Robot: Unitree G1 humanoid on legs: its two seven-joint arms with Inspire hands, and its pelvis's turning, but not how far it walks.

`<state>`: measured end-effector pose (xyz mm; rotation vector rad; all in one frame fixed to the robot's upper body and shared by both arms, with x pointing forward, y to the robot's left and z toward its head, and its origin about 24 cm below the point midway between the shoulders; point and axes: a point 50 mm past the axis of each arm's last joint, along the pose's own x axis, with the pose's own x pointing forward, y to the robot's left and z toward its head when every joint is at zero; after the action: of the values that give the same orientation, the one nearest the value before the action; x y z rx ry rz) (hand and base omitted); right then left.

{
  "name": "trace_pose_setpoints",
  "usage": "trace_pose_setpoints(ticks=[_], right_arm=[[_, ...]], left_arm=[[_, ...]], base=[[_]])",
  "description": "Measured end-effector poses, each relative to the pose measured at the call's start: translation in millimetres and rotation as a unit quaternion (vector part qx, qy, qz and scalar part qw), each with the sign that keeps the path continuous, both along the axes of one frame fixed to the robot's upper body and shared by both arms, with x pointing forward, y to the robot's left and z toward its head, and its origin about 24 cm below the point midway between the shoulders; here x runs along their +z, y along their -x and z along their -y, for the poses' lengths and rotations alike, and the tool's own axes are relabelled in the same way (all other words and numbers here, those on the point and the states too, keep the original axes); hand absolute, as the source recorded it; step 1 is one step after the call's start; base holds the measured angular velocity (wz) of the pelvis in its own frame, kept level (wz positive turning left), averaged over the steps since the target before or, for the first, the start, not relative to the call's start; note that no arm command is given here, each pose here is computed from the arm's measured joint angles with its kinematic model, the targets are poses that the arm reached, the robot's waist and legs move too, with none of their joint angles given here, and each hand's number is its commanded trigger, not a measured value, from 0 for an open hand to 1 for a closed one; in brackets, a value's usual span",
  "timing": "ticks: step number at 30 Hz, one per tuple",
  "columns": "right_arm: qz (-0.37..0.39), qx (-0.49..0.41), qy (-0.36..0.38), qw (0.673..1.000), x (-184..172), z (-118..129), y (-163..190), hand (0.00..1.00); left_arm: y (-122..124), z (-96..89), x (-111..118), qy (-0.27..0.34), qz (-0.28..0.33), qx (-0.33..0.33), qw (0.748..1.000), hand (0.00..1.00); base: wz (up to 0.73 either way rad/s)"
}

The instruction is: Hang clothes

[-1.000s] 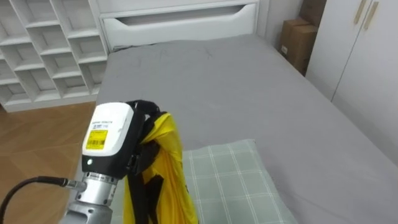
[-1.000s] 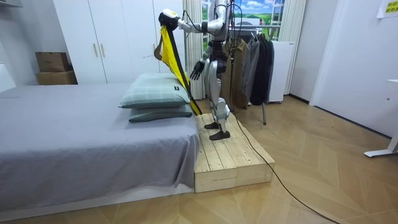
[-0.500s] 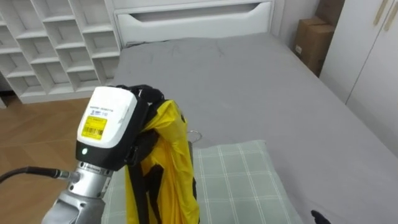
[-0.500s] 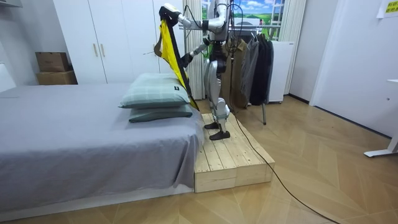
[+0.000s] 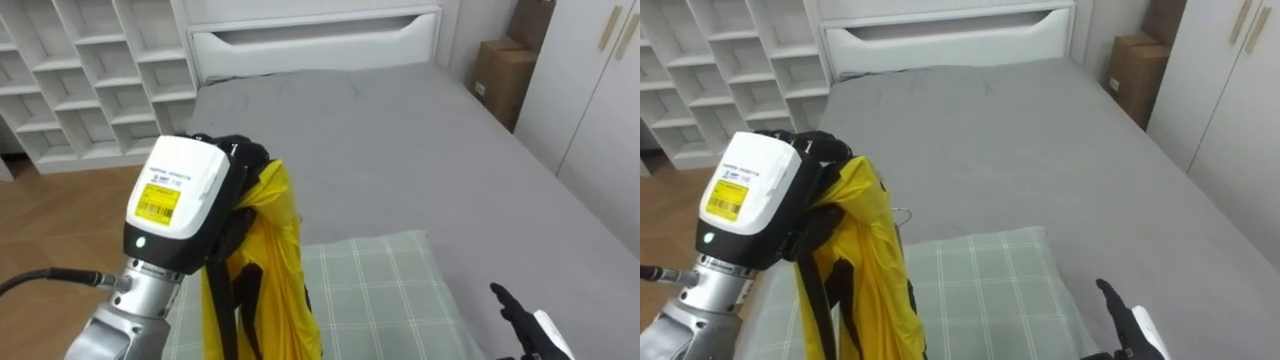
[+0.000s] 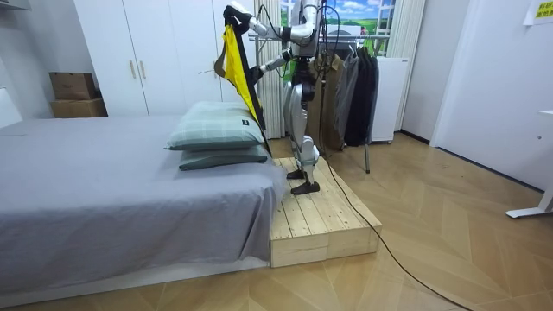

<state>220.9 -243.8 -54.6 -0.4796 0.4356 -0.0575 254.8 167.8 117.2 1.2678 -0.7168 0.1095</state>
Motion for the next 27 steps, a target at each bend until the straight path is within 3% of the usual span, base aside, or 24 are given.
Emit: trace_pose_setpoints(ticks=[10, 16, 27], right_arm=[[0.068, 0.052, -0.032, 0.996, 28, -25, -17, 0.00], [0.065, 0.063, -0.053, 0.994, 27, -31, -17, 0.00], [0.071, 0.037, -0.179, 0.981, 27, -39, -19, 0.00]], left_arm=[[2, 1.5, 7, 0.003, 0.014, 0.002, 1.000, 1.00], [3, 3.3, 10, -0.004, 0.028, 0.000, 1.000, 1.00], [-4, 11.2, 30, -0.004, 0.075, -0.026, 0.997, 1.00]], base=[[0.00], [0.00], [0.00]])
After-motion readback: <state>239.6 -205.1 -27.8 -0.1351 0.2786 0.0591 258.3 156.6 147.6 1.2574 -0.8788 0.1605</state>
